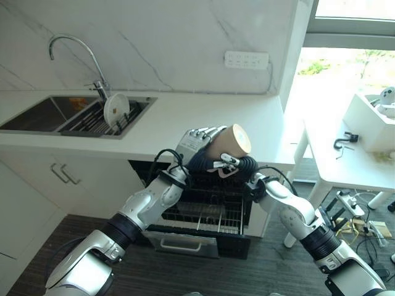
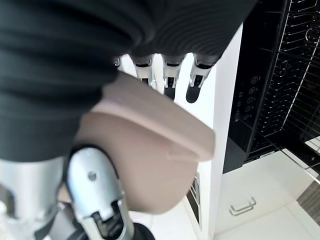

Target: Place the dishes in the dishwasher.

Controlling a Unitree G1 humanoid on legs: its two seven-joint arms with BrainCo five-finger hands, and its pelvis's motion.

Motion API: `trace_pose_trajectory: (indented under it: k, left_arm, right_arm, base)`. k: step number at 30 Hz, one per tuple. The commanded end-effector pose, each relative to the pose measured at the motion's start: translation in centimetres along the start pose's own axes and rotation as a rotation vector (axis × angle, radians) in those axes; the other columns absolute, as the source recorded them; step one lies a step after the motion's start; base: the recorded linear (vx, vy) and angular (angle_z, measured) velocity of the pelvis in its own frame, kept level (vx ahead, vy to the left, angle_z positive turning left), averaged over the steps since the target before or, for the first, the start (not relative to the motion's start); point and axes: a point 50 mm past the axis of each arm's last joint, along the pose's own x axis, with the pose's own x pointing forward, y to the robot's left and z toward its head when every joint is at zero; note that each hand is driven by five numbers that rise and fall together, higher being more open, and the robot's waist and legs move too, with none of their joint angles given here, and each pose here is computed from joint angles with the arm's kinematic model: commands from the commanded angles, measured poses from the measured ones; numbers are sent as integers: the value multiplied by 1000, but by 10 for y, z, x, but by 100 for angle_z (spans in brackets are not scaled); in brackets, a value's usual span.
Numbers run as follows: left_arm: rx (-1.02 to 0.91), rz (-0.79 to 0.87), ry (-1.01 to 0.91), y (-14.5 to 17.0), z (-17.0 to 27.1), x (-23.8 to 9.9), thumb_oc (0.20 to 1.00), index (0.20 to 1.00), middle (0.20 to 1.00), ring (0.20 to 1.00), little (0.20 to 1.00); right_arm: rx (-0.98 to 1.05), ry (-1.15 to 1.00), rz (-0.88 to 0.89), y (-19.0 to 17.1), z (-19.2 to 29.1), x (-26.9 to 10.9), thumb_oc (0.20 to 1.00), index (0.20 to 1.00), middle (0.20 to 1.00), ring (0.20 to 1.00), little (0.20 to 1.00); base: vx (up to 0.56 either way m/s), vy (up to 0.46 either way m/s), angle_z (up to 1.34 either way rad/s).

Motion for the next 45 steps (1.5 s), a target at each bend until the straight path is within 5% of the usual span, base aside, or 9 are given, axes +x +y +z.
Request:
trace_pose_trajectory:
  k: [1,18,30,31,32,45]
  left_arm:
    - [-172,-15,-522,-7,113,41,200,200,200,200,200]
    - [-360,-61,-473,-9,121,33,200,200,200,200,200]
    - [-420,-51,-568,13,136,31,200,200,200,200,200]
    - [-424,-52,-589,18,138,31,200,200,200,200,200]
    - [-423,-52,-609,21,141,31,200,200,200,200,200]
    - [-421,-70,-724,51,158,34,200,200,200,200,200]
  right_arm:
    - [-23,-230,420,115,55,21,1000,1000,1000,1000,1000]
    - [79,-506,258,103,94,14,1000,1000,1000,1000,1000]
    - [138,-524,335,108,101,8,1000,1000,1000,1000,1000]
    - [126,-522,348,108,99,9,529,529,529,529,529]
    - [100,-524,360,108,98,9,200,200,200,200,200]
    - [50,-545,503,121,97,3,200,200,200,200,200]
  base:
    - [0,0,0]
    - [-1,0,1]
    - [-9,5,3]
    - [-12,9,6]
    - [-13,6,6]
    - [-18,-4,7]
